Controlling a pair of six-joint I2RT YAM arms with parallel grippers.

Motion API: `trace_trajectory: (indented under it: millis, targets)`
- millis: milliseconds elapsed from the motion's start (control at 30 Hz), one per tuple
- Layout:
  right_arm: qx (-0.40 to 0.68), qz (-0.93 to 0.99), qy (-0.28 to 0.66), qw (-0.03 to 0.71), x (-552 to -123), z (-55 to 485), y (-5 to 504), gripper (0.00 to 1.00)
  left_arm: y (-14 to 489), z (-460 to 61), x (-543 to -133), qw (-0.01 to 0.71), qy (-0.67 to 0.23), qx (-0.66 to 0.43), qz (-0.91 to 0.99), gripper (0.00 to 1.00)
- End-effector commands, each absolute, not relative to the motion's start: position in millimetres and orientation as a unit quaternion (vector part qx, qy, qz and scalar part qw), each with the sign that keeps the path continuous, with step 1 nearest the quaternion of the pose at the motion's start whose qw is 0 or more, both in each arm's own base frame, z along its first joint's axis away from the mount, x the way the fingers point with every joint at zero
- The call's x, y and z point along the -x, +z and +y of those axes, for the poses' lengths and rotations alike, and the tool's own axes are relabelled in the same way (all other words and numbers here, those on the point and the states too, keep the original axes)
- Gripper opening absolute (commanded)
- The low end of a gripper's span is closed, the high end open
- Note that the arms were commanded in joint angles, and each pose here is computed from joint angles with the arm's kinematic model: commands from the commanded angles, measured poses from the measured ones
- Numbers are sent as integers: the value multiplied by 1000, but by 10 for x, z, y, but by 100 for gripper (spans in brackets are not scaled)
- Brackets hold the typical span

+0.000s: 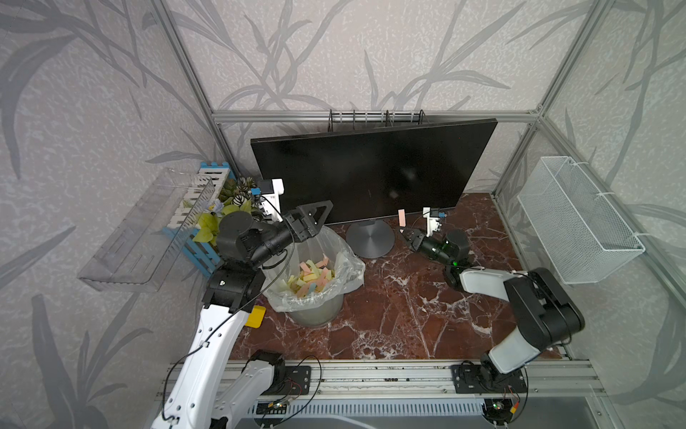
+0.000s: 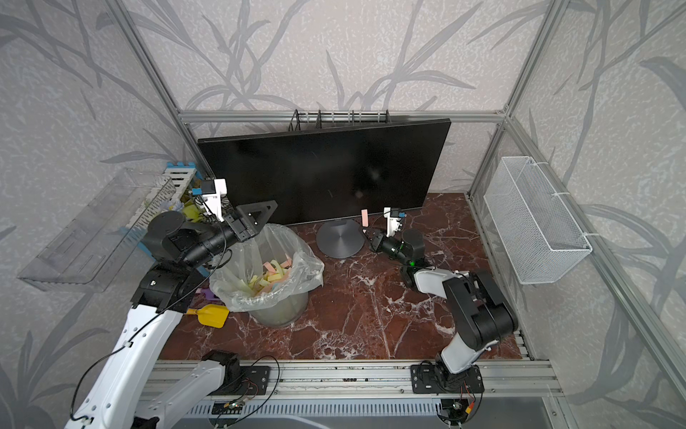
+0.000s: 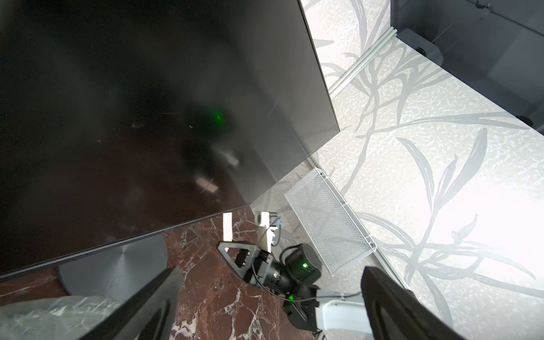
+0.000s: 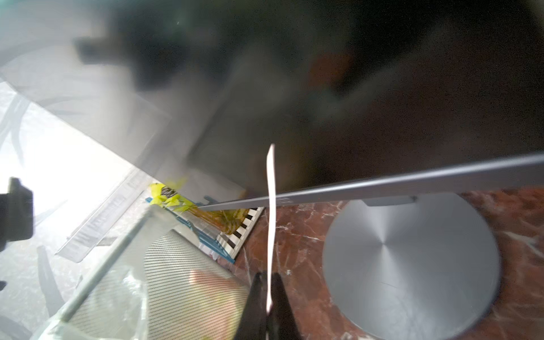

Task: Remove the sticky note from the monitor
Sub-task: Tear off the sticky note from the monitor, then place the sticky note in the trash bin.

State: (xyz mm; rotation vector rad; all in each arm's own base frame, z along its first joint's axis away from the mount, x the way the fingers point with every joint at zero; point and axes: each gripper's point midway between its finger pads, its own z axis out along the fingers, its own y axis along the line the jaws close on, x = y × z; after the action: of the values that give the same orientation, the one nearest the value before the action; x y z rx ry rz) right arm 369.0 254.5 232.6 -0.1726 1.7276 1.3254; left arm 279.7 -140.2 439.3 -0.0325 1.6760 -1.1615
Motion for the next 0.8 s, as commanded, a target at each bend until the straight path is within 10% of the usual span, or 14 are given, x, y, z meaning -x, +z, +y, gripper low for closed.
trace_trajectory:
  millis: [0, 367, 767]
  targets:
    - [150, 724, 496, 456, -3357, 2818, 2623, 0, 4418, -1215, -2813, 557, -446, 52, 699, 100]
    - [329, 746, 444, 372, -2635, 3789, 3347, 0, 4560, -452, -3032, 620, -340, 206, 677, 100]
    - [438, 756, 406, 267, -2126, 4759, 3007, 0, 4849, -52, -3234, 643, -350, 244, 636, 100]
